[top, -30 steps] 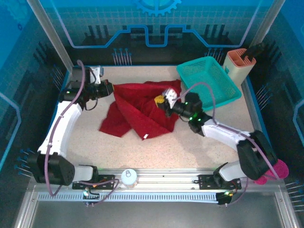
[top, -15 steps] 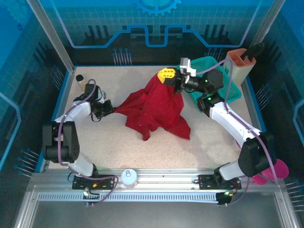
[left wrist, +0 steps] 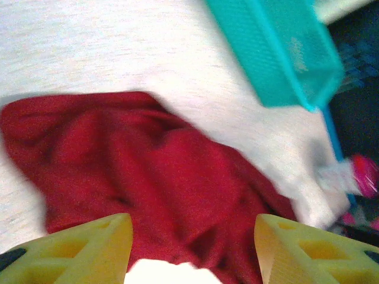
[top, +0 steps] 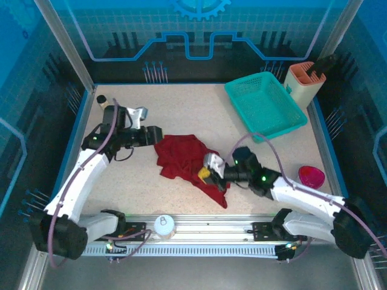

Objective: Fold the inside-out t-shirt

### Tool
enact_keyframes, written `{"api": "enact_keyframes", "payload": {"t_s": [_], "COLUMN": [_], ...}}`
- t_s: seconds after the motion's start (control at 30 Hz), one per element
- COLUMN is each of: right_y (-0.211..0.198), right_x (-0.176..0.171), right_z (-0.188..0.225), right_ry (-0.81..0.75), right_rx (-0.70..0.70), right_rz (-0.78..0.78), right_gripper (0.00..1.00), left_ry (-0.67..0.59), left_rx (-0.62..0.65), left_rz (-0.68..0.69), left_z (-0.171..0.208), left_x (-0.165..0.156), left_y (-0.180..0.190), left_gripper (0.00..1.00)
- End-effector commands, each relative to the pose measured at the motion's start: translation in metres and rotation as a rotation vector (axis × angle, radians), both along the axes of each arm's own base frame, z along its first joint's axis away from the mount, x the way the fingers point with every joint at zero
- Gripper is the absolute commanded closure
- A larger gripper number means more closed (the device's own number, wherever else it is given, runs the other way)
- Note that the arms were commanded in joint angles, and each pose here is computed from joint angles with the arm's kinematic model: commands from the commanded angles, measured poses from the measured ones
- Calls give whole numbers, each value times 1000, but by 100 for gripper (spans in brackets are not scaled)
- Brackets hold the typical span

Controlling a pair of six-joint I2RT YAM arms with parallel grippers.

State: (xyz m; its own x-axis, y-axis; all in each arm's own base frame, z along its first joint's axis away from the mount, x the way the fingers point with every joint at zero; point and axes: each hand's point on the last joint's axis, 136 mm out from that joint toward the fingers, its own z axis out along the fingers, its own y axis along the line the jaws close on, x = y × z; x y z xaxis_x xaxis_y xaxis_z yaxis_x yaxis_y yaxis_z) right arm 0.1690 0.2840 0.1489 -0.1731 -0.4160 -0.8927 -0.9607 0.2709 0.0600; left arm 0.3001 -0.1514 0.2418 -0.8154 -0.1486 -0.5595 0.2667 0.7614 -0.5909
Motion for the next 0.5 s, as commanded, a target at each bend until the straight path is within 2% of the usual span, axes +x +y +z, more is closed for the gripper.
{"api": "enact_keyframes", "payload": {"t_s": [0.0, 0.1, 0.23, 0.33, 0.47], "right_y": [-38, -53, -61, -56, -29], "right_x": [-12, -25, -24, -12, 4], "right_z": [-52, -73, -62, -41, -21], "right_ry": [171, 294, 357, 333, 355], "right_rx": [-121, -143, -144, -148, -146], "right_rz": [-236, -332, -413, -440, -406], "right_gripper": [82, 64, 53, 43, 39], "left_ry": [55, 106, 149, 160, 100], "left_rx": [10, 57, 178, 306, 452], "left_rz": [-235, -366, -495, -515, -460], "left_z": [-26, -56, -90, -113, -125], "left_x": [-21, -28, -39, -38, -17], "left_y": [-53, -91, -125, -125, -111], "left_gripper": [42, 41, 41, 41, 42]}}
